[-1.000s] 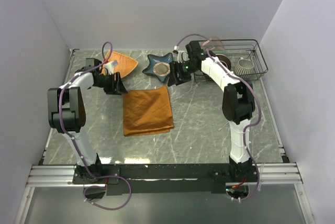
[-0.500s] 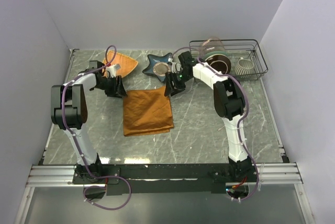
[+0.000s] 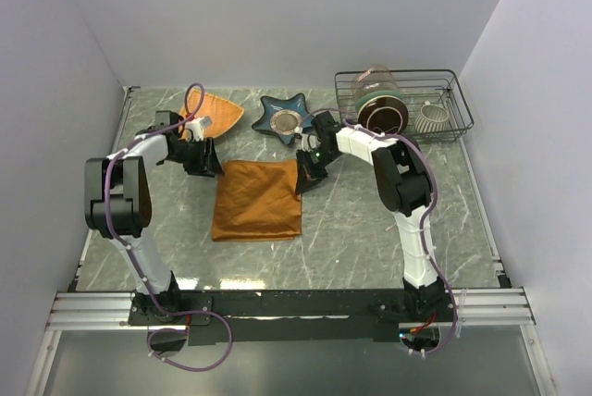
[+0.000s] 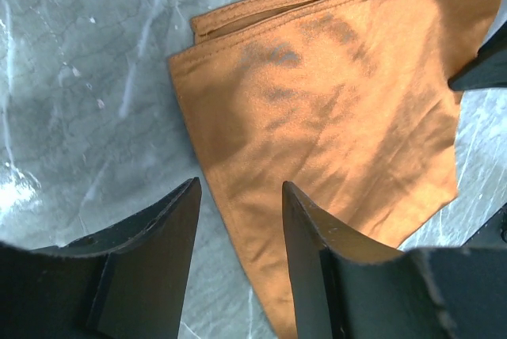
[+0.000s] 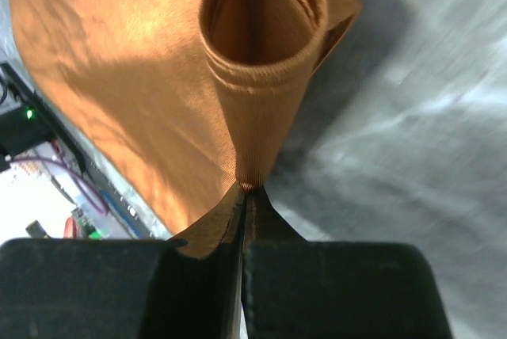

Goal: Fold the napkin into a case and place the utensils inside
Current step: Pick up the lower triangle-folded napkin from the center of the board.

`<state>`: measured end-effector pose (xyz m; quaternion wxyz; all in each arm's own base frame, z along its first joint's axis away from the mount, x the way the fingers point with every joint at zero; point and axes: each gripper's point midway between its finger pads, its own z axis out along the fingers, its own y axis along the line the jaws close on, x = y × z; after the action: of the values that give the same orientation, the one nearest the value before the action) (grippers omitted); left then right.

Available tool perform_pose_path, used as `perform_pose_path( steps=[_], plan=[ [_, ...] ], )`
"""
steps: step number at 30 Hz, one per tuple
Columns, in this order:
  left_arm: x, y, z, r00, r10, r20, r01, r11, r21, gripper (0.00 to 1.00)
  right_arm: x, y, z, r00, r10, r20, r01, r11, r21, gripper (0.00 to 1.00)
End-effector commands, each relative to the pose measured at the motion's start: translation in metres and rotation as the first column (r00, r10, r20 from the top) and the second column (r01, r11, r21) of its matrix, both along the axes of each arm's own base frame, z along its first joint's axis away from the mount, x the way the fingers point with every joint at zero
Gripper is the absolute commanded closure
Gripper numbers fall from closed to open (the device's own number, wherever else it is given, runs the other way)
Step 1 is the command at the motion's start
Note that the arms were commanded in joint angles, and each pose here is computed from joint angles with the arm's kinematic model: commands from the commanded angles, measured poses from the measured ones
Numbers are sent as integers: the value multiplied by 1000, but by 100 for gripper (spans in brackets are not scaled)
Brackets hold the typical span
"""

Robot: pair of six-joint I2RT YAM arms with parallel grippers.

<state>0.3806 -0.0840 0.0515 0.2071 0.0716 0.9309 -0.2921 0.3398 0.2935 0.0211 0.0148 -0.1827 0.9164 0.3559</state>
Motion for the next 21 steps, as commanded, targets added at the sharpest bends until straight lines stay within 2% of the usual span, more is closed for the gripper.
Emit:
perform_pose_path(
  steps=[1, 6, 10, 14, 19, 21],
  plan=[
    [-1, -3, 22, 997, -23, 79, 23, 1000, 0, 49, -11, 6, 48, 998, 14, 56, -18, 997, 71, 100],
    [-11, -4, 19, 997, -19, 72, 20, 1000, -7, 50, -24, 5, 51, 999, 26, 43, -29, 997, 74, 100],
    [-16, -3, 19, 998, -17, 66, 17, 1000, -9, 51, -29, 9, 73, 999, 13, 34, -17, 993, 120, 100],
    [-21, -2, 17, 998, -19, 67, 19, 1000, -1, 51, -37, 6, 57, 999, 13, 31, -16, 995, 97, 100],
    [-18, -5, 18, 997, -25, 74, 26, 999, -21, 52, -21, 8, 21, 998, 32, 48, -33, 999, 15, 100],
    [-11, -5, 21, 995, -39, 92, 41, 999, -16, 52, -17, 1, 13, 997, 45, 67, -42, 998, -37, 89]
  ],
)
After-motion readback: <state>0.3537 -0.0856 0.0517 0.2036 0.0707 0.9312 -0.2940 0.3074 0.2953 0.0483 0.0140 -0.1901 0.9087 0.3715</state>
